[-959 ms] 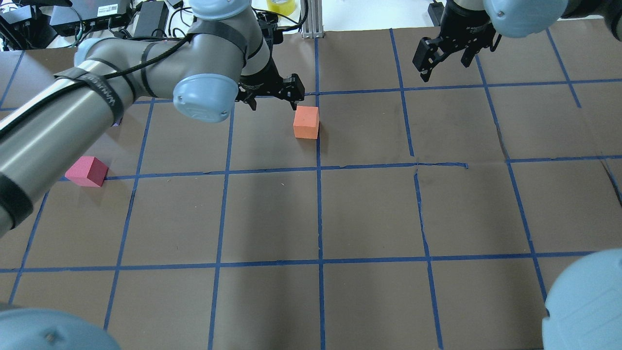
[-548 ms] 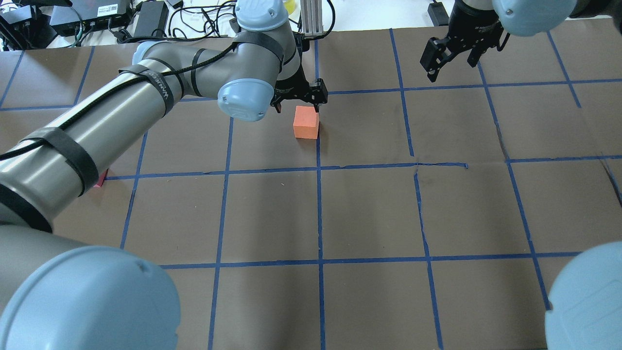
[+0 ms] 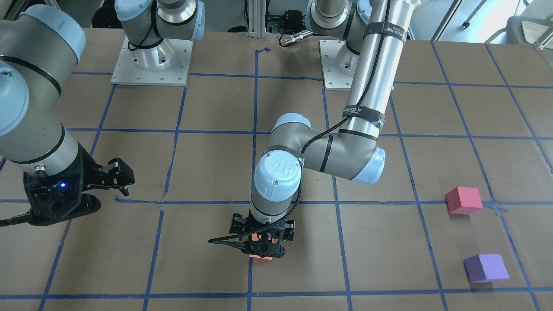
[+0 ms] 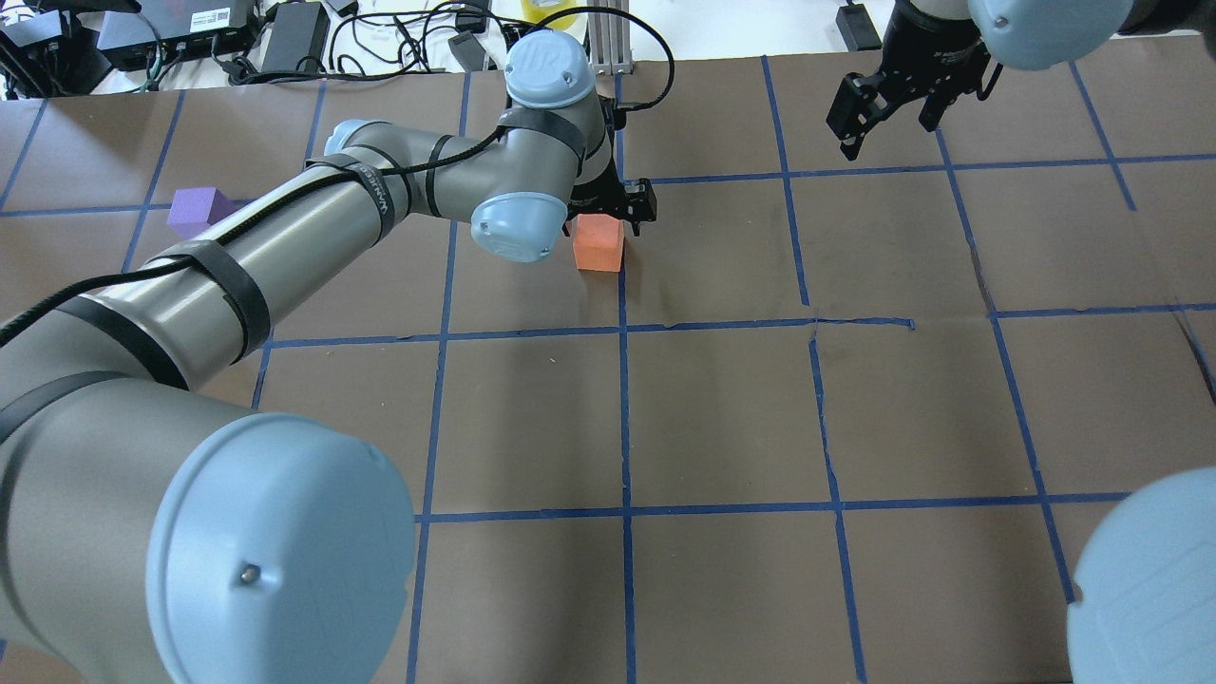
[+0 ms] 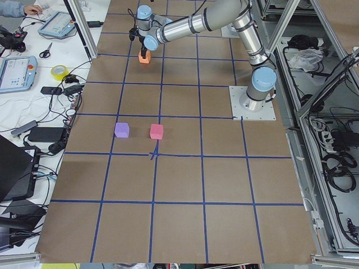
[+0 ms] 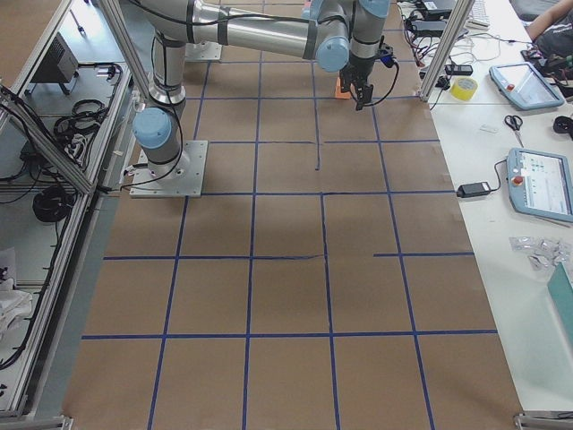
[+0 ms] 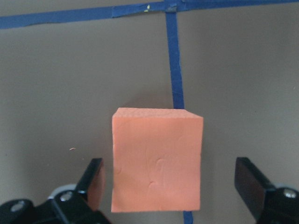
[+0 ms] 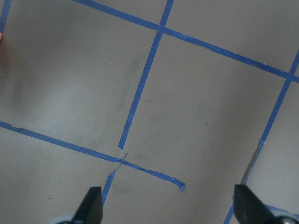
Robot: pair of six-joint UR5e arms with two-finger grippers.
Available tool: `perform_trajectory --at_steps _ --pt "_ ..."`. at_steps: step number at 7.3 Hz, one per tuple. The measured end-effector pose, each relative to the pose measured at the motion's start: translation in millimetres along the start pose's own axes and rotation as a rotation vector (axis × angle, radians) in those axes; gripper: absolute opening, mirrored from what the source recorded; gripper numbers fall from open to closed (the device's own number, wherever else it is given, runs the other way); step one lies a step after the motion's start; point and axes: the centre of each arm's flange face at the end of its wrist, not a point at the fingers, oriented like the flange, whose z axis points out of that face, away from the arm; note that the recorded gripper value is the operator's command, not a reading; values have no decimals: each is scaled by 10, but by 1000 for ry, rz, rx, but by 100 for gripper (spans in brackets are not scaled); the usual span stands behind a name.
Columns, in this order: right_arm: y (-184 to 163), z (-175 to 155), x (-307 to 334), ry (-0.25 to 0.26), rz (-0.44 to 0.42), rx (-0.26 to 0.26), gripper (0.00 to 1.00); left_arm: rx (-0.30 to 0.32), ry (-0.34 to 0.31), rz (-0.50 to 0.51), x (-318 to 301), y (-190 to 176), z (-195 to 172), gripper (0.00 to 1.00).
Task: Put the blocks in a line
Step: 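Carry the orange cube with the left gripper toward the purple cube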
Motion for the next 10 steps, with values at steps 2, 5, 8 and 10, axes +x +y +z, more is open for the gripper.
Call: perform_trajectory --at_steps 2,5,8,10 --pt "1 1 0 0 0 -1 100 -10 -10 17 -5 14 132 33" --pt "4 -5 1 2 1 -1 100 44 -169 92 -321 -93 -192 33" --pt "4 1 6 5 1 -3 100 42 -146 -59 -1736 -390 -840 32" --pt "6 5 9 7 1 -5 100 5 -109 -90 -2899 -361 -1249 0"
